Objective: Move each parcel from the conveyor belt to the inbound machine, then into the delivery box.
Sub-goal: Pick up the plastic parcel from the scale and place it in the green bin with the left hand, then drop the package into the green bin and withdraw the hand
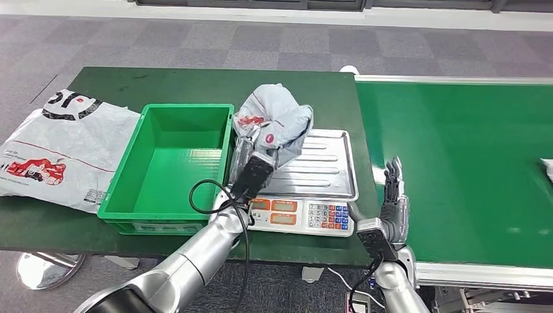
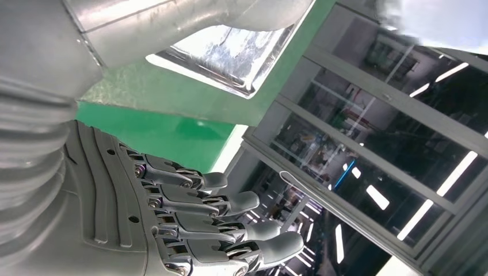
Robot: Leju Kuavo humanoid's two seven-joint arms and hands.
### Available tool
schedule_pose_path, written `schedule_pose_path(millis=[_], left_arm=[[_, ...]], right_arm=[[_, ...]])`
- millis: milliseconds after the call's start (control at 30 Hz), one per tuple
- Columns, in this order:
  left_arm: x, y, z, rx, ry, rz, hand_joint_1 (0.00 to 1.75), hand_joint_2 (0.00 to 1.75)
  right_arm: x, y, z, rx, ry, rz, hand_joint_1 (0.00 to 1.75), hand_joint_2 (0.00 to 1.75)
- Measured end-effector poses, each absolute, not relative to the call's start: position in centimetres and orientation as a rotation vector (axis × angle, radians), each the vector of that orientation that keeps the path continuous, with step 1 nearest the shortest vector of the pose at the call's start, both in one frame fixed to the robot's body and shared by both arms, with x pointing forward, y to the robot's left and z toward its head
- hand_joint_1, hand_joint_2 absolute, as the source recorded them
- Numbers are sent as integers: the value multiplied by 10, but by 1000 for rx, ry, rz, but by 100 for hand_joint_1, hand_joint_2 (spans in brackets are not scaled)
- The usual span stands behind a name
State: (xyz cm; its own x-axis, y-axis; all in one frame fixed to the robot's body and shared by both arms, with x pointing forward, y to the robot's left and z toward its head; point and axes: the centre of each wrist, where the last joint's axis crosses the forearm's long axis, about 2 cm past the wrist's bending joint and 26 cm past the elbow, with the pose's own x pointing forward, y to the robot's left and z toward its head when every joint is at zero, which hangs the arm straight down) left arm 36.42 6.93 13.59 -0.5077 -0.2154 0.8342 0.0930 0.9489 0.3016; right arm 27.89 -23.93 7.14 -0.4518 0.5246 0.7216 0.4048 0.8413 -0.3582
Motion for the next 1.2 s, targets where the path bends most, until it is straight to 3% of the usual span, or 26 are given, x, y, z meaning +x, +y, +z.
schedule_pose_path(millis=[200, 367, 533, 767, 1000, 1200], left_arm=[[367, 73, 179, 68, -2266, -147, 175, 175], [371, 111, 207, 362, -2412, 25, 175, 175], [381, 165, 204, 557, -2357, 188, 175, 175], [382, 190, 199, 617, -2327, 249, 175, 175], [383, 207, 149, 299, -2098, 87, 175, 175], [370, 216, 95, 213, -1857, -93, 175, 175]], right_arm=[[276, -239, 71, -676, -2102, 161, 0, 175], [273, -240, 69, -674, -2097, 158, 0, 175], [272, -241, 68, -675, -2093, 159, 0, 175], [272, -242, 68, -675, -2093, 158, 0, 175], [270, -246, 68, -678, -2090, 152, 0, 175], [267, -252, 65, -681, -2079, 150, 0, 175]])
